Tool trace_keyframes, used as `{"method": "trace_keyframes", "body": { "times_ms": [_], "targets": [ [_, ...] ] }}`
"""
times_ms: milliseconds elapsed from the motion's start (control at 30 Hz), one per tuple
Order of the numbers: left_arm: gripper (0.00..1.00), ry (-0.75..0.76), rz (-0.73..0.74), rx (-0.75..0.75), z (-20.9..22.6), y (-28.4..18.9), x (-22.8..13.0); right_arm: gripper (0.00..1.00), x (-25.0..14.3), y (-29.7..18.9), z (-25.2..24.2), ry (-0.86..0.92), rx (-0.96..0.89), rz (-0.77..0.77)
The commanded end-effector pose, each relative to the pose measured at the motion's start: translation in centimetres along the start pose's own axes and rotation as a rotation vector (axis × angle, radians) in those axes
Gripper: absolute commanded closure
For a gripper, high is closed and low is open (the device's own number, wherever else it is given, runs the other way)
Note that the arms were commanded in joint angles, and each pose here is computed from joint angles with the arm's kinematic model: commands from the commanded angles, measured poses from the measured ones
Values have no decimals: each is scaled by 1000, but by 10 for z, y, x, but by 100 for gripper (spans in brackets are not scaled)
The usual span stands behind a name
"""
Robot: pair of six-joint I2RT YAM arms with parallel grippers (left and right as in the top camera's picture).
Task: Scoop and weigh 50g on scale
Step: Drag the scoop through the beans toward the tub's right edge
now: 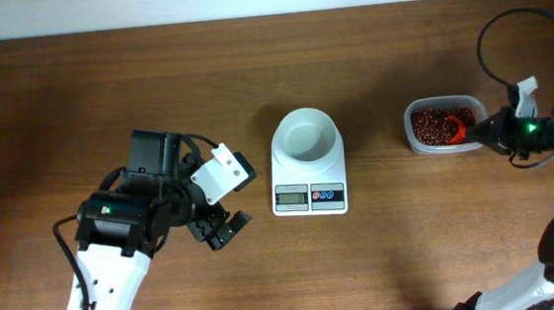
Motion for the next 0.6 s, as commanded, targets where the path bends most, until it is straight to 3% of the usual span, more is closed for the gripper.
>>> {"method": "trace_keyframes", "body": {
  "times_ms": [0,300,567],
  "targets": [
    [1,17,-11,18,0,-5,1,96,0,-28,20,-85,2,-90],
    [1,17,-11,18,0,-5,1,96,-1,-34,22,-84,3,-105],
    [1,17,-11,18,0,-5,1,96,-6,-50,12,48,134,-91]
  ]
}}
Point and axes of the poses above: each gripper's point midway between its finger pads, its own y axis out along the fingers, its own z axis along the line the jaws close on, x = y × z, the point moved 10 cm from there along -y, back along the fingers, and after that the axes turned 13 degrees about y, right-handed, at the moved point
